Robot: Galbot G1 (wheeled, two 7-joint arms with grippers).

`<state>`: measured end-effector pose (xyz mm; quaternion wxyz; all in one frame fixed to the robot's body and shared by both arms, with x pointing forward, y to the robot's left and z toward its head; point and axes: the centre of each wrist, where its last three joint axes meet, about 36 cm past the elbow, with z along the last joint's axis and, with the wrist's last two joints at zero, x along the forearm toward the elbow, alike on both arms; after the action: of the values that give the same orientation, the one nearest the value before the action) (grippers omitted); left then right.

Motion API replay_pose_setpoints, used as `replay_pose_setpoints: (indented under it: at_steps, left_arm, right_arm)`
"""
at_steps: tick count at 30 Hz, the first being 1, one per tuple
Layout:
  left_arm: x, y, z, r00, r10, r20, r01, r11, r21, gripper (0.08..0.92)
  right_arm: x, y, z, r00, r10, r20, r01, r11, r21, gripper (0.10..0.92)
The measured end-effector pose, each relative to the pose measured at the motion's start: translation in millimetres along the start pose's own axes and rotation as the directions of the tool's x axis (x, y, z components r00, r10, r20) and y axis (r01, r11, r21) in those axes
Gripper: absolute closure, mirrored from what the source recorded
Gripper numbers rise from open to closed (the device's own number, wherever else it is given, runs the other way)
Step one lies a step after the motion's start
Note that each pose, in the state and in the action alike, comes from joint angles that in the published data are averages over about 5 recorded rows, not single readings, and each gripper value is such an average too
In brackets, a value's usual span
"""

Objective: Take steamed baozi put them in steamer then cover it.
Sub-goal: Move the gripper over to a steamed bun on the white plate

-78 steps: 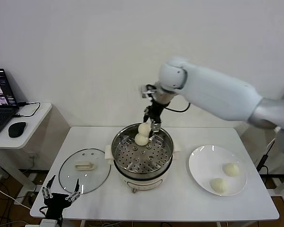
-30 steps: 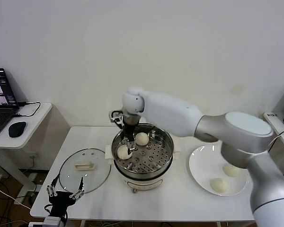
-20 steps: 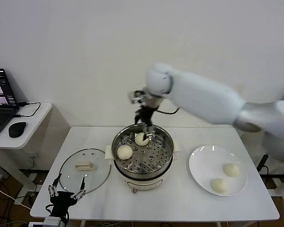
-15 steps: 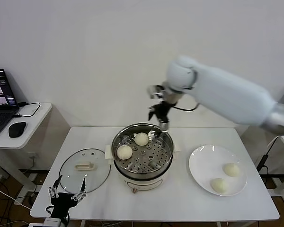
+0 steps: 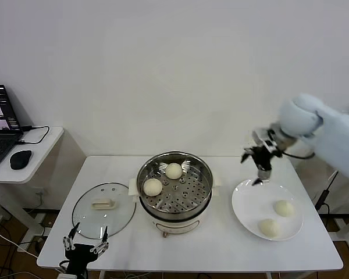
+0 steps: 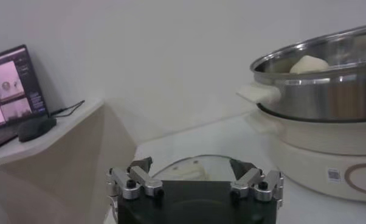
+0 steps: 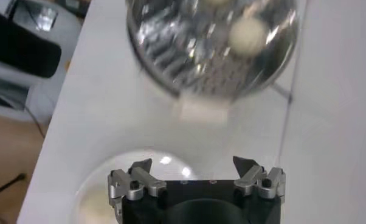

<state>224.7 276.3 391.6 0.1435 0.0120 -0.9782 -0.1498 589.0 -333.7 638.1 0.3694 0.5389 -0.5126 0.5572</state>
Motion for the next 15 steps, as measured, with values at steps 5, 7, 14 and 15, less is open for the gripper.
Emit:
replay_pose_setpoints:
  at_steps: [5,7,14,15]
  left_arm:
    - [3,3,4,0.9999,-0.002,-0.016,0.001,1.000,-0.006,0.177]
    - [4,4,5,0.9998,-0.004,-0.021,0.004,1.000,-0.007,0.177]
    - [5,3,9,0.9994,-0.002,-0.035,0.002,1.000,-0.006,0.177]
    - [5,3,10,0.9993,-0.002,-0.037,0.002,1.000,-0.007,0.177]
  right_arm:
    - [-31,20,21,0.999,-0.029,-0.034,0.028,0.999,-0.024,0.199]
    - [-42,26,29,0.998,-0.040,-0.047,0.039,0.999,-0.034,0.199]
    - [-78,46,50,0.994,-0.084,-0.075,0.079,0.994,-0.072,0.199]
    - [-82,48,52,0.993,-0.089,-0.076,0.083,0.994,-0.078,0.199]
